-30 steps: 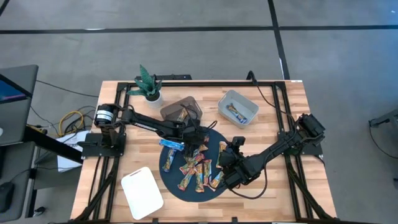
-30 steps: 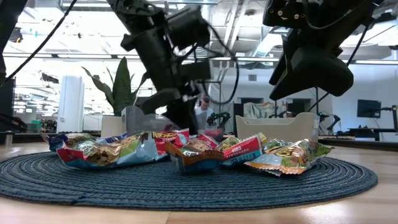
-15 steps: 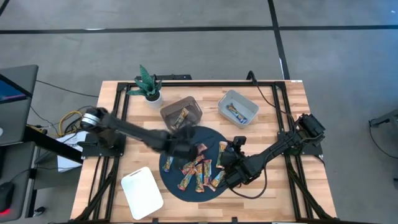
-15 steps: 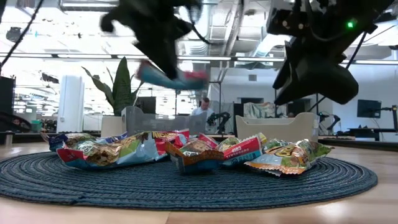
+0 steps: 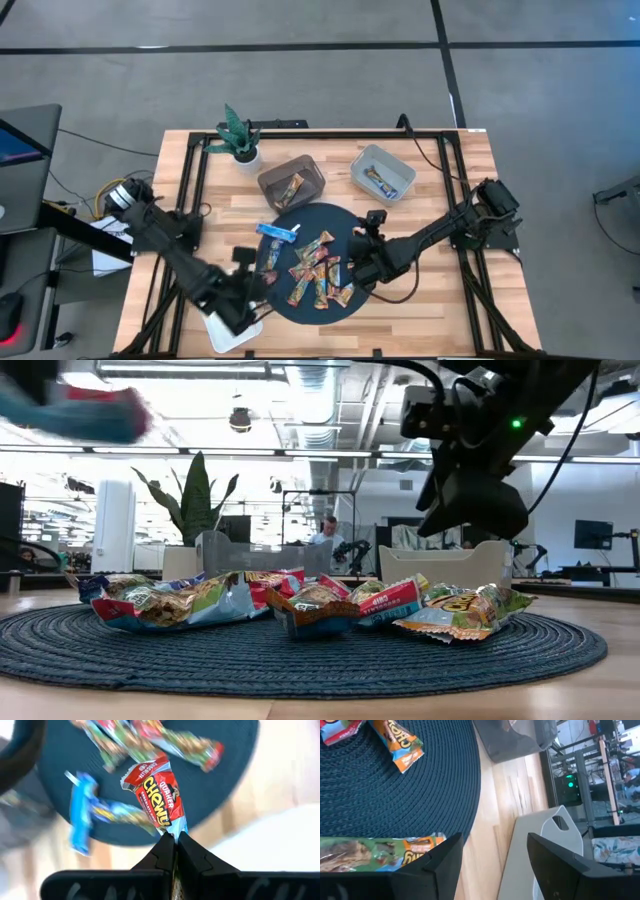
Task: Pick and place Granola Bars by type
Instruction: Put the red granola bar into the white bin, then put the yellow granola bar into the black bin
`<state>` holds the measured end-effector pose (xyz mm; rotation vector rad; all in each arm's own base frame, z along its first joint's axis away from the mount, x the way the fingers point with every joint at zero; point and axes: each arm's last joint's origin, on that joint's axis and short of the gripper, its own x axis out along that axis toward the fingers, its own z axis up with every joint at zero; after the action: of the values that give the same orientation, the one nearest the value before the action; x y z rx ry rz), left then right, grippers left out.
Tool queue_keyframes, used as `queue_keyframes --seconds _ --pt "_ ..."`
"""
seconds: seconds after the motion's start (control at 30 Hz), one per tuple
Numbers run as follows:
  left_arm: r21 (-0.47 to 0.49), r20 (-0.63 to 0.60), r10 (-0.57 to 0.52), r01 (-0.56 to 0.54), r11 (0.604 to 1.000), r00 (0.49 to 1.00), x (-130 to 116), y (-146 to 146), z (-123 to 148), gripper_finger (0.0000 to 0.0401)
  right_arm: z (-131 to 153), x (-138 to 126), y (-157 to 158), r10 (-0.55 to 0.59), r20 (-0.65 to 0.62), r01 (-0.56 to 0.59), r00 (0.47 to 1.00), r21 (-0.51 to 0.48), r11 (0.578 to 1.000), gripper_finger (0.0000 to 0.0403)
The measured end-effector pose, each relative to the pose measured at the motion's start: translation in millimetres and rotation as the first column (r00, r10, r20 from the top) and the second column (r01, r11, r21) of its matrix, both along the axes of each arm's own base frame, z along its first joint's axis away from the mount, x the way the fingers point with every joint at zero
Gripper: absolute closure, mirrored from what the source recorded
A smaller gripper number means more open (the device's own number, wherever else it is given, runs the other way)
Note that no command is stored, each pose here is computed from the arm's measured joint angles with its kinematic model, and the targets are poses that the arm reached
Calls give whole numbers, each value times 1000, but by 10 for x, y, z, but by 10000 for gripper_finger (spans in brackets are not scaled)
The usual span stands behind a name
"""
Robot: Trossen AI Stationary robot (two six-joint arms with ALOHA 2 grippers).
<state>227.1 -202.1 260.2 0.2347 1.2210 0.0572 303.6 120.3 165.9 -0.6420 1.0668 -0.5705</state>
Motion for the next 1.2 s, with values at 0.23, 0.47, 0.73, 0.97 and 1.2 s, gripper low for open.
queue_keyframes --seconds 0.23,0.47,0.73,0.97,1.2 --pt "-69 -68 179 -184 981 981 -344 -187 -221 398 1 9 1 21 -16 -21 1000 -10 1000 188" --pt "-97 -91 295 -304 948 951 -543 -270 -373 378 1 14 3 36 -28 -36 999 -16 999 188" --pt "-96 -52 312 -316 944 949 -558 -283 -376 336 5 67 -39 49 -28 -50 998 -20 999 188" --pt "-108 -87 318 -326 939 944 -567 -288 -379 292 5 69 -41 52 -32 -53 998 -22 998 188" --pt "69 114 133 -141 988 985 -516 -239 -351 288 4 84 -31 78 -45 -79 996 -14 997 188"
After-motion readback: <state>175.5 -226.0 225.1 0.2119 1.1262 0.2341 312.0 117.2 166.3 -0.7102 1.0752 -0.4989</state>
